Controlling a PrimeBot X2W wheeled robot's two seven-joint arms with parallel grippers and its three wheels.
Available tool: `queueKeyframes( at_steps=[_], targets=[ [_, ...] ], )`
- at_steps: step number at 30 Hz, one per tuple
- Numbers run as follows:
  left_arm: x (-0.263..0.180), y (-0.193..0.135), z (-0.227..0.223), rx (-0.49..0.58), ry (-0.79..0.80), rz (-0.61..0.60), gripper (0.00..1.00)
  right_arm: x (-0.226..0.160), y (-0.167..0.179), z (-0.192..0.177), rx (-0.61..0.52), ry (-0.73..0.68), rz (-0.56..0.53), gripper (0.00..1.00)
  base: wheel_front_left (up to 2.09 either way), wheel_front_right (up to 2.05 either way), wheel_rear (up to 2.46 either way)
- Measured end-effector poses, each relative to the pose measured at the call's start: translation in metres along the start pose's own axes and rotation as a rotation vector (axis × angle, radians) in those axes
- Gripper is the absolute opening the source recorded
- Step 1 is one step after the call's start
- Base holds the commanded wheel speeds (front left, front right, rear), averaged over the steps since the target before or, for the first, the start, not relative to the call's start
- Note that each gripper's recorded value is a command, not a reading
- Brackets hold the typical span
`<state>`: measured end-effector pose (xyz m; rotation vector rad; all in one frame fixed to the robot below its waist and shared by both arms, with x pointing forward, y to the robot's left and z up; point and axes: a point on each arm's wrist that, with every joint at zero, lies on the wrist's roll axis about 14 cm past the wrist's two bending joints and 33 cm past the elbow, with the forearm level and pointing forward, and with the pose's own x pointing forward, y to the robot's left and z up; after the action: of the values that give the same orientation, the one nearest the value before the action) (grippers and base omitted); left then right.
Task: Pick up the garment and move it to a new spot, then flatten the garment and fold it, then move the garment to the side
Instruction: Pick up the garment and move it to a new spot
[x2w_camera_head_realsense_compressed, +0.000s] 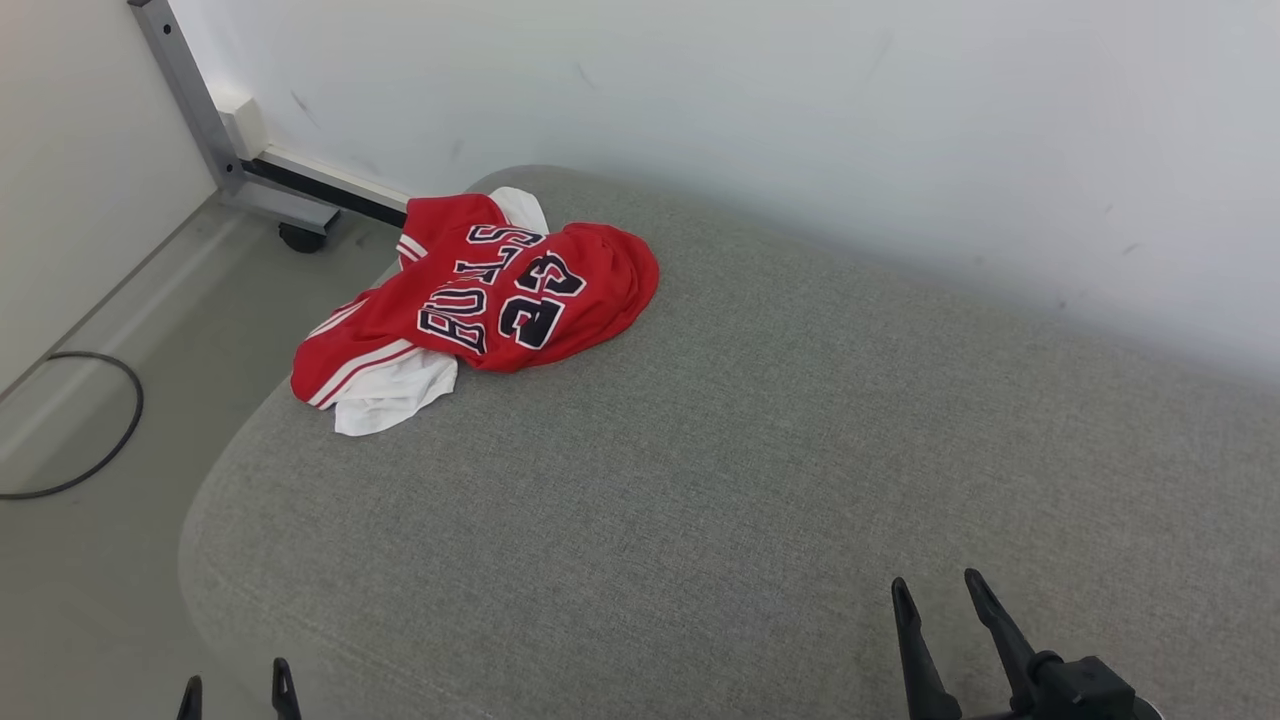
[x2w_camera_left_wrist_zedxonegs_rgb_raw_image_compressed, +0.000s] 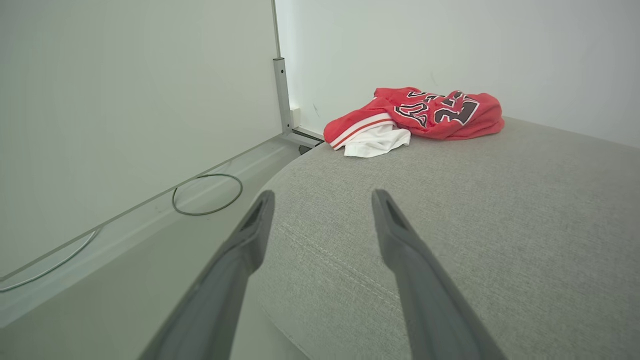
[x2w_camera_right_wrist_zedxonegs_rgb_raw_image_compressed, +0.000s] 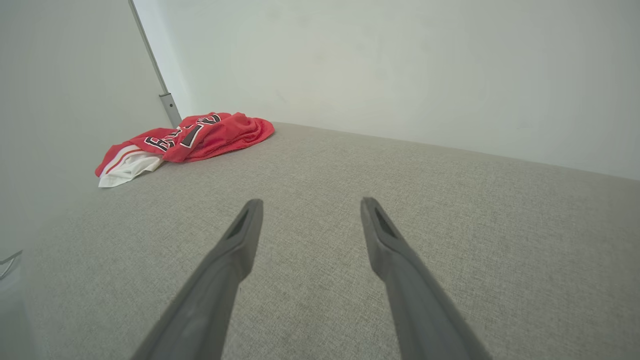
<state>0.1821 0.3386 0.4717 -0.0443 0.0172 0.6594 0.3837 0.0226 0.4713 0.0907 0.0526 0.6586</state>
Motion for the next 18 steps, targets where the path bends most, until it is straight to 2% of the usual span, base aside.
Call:
queueKeyframes(
  at_steps=[11, 18],
  targets=[
    [0.002, 0.009, -0.001, -0.042, 0.006, 0.048, 1.0, 0.005, 0.0, -0.001, -0.003, 0.0, 0.005, 1.0, 0.0, 0.0, 0.0],
    [0.038, -0.012, 0.021, -0.06, -0.057, -0.02, 1.0, 0.007, -0.008, 0.009, -0.011, -0.033, -0.017, 1.0, 0.0, 0.0, 0.0]
  ],
)
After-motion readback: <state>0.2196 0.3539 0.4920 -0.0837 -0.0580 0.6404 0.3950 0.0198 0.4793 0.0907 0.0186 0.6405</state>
